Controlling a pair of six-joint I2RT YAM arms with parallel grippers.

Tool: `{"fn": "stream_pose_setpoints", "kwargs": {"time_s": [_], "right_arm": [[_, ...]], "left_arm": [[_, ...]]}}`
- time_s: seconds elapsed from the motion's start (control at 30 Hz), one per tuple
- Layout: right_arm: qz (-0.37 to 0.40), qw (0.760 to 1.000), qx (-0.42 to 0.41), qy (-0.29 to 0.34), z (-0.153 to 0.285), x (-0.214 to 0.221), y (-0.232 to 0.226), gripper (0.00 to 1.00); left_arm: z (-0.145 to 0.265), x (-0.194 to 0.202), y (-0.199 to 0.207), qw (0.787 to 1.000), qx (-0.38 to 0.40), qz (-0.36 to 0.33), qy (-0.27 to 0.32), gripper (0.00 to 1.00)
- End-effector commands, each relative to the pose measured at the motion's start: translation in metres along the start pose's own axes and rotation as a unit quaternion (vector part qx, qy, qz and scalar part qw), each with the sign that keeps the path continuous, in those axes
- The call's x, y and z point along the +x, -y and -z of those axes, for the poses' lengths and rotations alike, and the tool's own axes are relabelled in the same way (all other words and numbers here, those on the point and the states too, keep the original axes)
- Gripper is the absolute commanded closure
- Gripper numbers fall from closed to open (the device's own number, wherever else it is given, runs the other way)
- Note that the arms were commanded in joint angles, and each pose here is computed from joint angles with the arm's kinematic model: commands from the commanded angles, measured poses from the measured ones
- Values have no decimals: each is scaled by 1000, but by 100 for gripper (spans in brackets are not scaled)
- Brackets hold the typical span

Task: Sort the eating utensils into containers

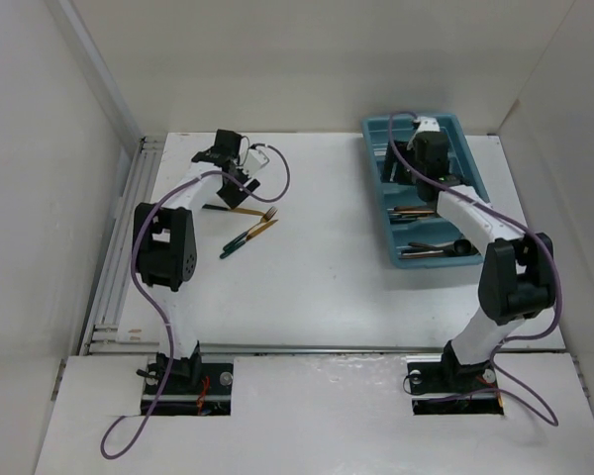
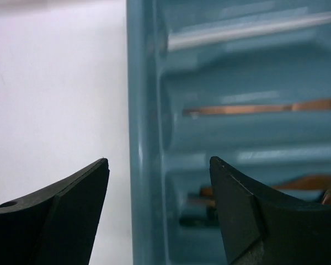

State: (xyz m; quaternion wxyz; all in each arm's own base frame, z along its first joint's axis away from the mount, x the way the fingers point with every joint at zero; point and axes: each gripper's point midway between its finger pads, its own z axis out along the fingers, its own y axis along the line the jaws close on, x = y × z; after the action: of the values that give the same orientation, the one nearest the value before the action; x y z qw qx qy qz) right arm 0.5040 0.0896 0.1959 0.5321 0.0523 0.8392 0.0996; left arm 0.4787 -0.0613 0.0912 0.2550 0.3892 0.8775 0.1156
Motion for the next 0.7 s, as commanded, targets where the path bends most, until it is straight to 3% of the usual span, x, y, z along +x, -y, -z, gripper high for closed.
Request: {"fn": "stream_pose_setpoints", "kwargs": {"time_s": [0.0, 0.17, 0.3, 0.5, 0.67], "right_arm": [[104, 989, 7, -109, 28, 58, -8, 21], [147, 971, 12, -189, 46, 113, -27, 19], [119, 968, 29, -221, 51, 150, -19, 25], [110, 973, 36, -200, 52, 158, -24, 57], [118, 975, 27, -184, 43, 146, -43, 72]], "left_arm": [[17, -10, -22, 999, -23, 10, 21, 28], [19, -11, -22, 999, -23, 19, 22, 28], [8, 6, -19, 1000, -30, -1, -8, 28], [-19, 32, -33, 997, -58, -30, -47, 28], [-29, 33, -38, 995, -47, -76, -53, 30]]}}
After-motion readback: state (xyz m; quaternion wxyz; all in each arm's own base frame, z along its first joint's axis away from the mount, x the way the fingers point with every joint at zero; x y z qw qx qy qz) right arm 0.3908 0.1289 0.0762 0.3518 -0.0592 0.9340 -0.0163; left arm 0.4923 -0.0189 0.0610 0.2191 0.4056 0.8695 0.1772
